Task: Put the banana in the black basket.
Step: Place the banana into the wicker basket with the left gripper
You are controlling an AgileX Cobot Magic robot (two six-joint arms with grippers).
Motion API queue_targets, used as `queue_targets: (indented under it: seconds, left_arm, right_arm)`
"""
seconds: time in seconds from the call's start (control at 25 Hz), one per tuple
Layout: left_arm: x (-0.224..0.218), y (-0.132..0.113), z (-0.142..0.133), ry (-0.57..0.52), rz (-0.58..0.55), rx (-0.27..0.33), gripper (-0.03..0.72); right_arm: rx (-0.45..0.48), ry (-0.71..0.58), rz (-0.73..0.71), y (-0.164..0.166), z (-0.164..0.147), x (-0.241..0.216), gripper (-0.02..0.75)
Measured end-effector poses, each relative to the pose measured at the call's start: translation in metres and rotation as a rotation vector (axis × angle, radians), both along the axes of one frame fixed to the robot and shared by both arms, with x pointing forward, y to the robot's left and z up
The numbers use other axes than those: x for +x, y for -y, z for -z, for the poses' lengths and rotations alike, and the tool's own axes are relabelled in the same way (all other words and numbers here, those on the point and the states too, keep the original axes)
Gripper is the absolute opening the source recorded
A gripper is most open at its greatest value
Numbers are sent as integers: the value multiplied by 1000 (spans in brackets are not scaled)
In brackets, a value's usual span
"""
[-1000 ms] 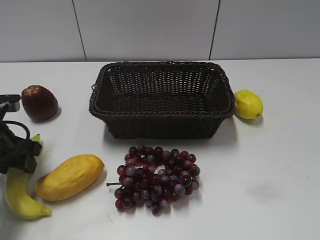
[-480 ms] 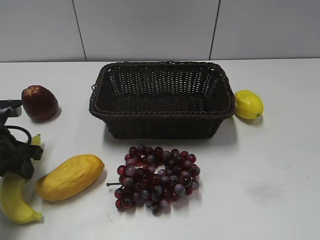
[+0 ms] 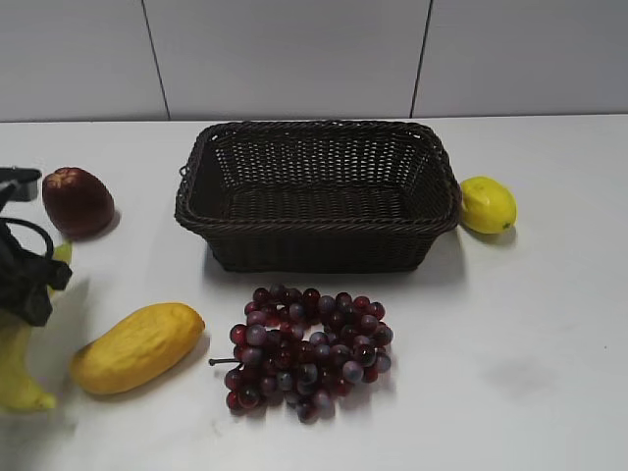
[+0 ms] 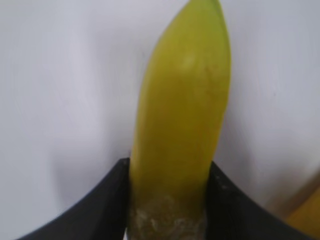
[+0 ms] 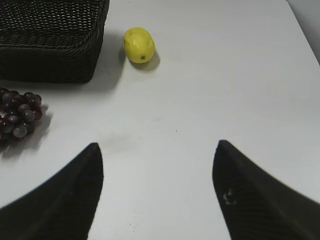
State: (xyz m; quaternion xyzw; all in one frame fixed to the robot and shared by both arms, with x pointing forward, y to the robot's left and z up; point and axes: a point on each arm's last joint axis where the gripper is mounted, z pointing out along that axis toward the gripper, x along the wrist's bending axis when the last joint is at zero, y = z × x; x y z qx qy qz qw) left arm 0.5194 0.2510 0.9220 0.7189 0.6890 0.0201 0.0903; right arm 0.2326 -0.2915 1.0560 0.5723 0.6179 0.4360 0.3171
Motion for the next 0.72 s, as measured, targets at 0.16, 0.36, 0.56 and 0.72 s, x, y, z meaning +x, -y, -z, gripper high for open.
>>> queue_targets:
  seconds: [0.16, 0.36, 0.56, 0.72]
  left_arm:
    - [23, 2, -45, 24, 101, 35, 403]
    - [56, 8, -108, 150, 198, 43, 403]
    - [75, 35, -168, 378, 340, 52, 403]
    - [78, 75, -198, 585, 534, 66, 403]
  right_arm:
    - [0, 0, 0, 0, 0, 0, 519]
    - [0, 0, 0, 0, 0, 0, 519]
    - [0, 0, 0, 0, 0, 0, 519]
    - [0, 0, 0, 0, 0, 0, 519]
